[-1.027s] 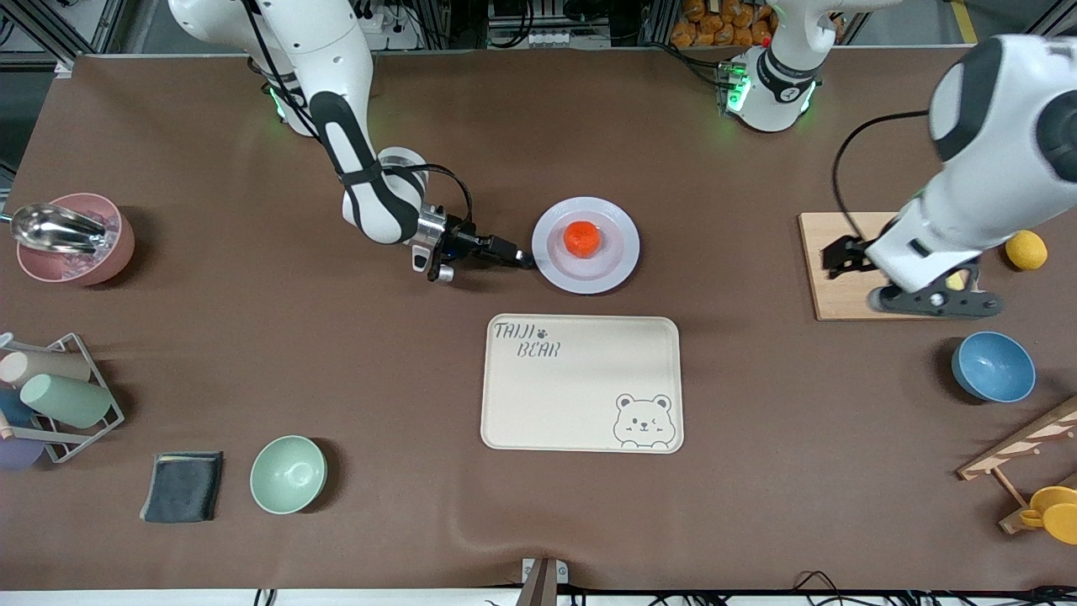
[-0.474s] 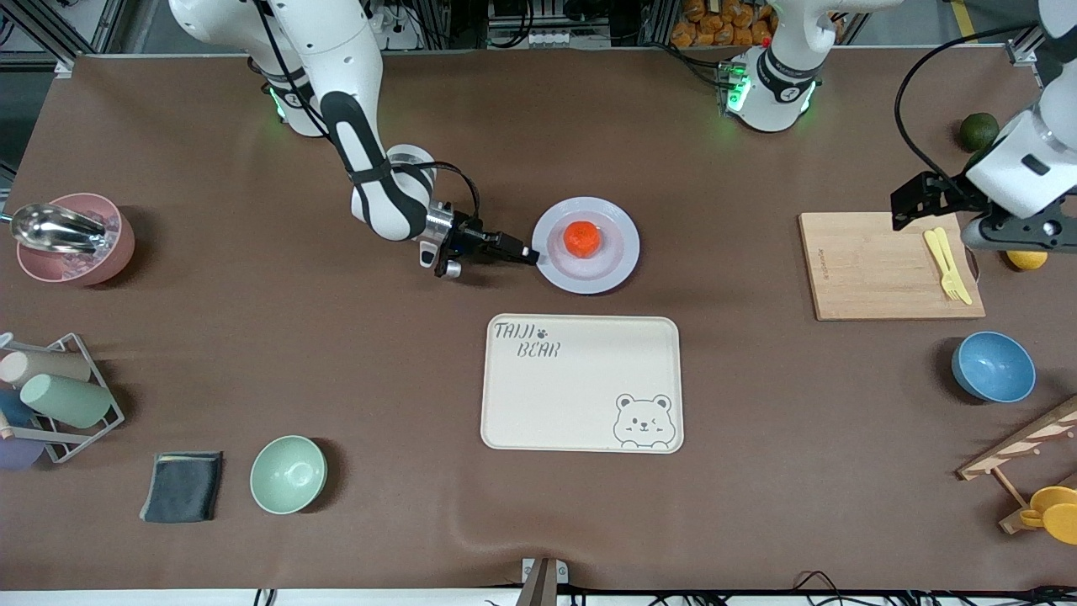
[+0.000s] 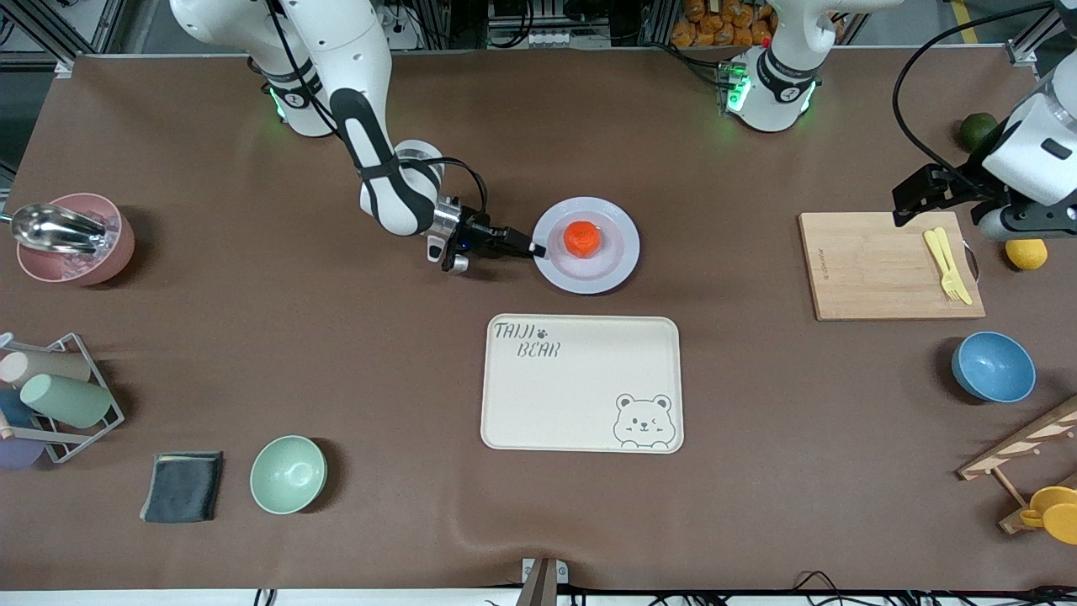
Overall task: Place orange and plate with both arms
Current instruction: 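Slide the plate with the right gripper onto the bear tray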
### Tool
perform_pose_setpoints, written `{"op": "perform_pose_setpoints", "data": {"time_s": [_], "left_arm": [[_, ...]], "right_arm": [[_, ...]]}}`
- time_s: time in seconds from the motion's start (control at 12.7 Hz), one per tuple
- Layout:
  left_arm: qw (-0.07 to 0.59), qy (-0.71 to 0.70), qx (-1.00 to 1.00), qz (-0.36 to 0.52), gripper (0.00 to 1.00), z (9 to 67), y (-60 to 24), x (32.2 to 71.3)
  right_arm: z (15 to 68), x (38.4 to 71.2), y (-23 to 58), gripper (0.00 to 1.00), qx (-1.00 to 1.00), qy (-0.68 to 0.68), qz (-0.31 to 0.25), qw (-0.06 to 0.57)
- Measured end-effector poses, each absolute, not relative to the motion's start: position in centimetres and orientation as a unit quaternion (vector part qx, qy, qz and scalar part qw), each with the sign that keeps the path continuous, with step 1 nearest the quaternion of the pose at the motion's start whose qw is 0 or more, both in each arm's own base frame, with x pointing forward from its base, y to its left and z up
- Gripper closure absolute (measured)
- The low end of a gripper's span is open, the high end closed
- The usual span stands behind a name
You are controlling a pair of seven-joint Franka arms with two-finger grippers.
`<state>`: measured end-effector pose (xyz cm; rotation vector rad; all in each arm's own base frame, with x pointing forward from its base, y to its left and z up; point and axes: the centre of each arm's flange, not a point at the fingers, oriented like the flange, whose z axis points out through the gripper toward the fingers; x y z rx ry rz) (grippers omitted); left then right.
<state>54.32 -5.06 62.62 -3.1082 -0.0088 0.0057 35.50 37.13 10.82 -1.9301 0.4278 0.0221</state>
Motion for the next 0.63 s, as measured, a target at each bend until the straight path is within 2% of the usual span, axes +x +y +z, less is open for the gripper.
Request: {"op": "perform_pose_setpoints", "data": {"time_s": [0.08,0.16,0.32,0.4,0.47,0.63], "left_arm": [[0.016,-0.004,-1.0,0.001,0.0,62.8,-5.0,54.32],[0.016,-0.003,-1.0,0.001,0.0,62.83,-5.02,54.31],[0.015,-0.001,-1.0,0.001,0.0,62.81,-5.28,54.3],[0.014,0.0,-1.0,0.001,0.0,62.84,-5.43,54.28],[0.011,0.0,-1.0,0.0,0.0,62.91,-5.56,54.27],[0.003,0.0,-1.0,0.0,0.0,62.97,-5.68,54.29]], "right_arm": [[10.79,35.23,37.37,0.7,-0.816,0.18,0.011,0.55],[10.76,35.11,37.49,0.7,-0.816,0.179,0.011,0.549],[10.77,35.18,37.53,0.86,-0.816,0.18,0.01,0.55],[10.8,35.23,37.55,0.86,-0.815,0.179,0.01,0.55],[10.92,35.35,37.65,0.94,-0.813,0.179,0.009,0.554],[11.26,35.64,37.81,0.96,-0.809,0.177,0.007,0.56]]}}
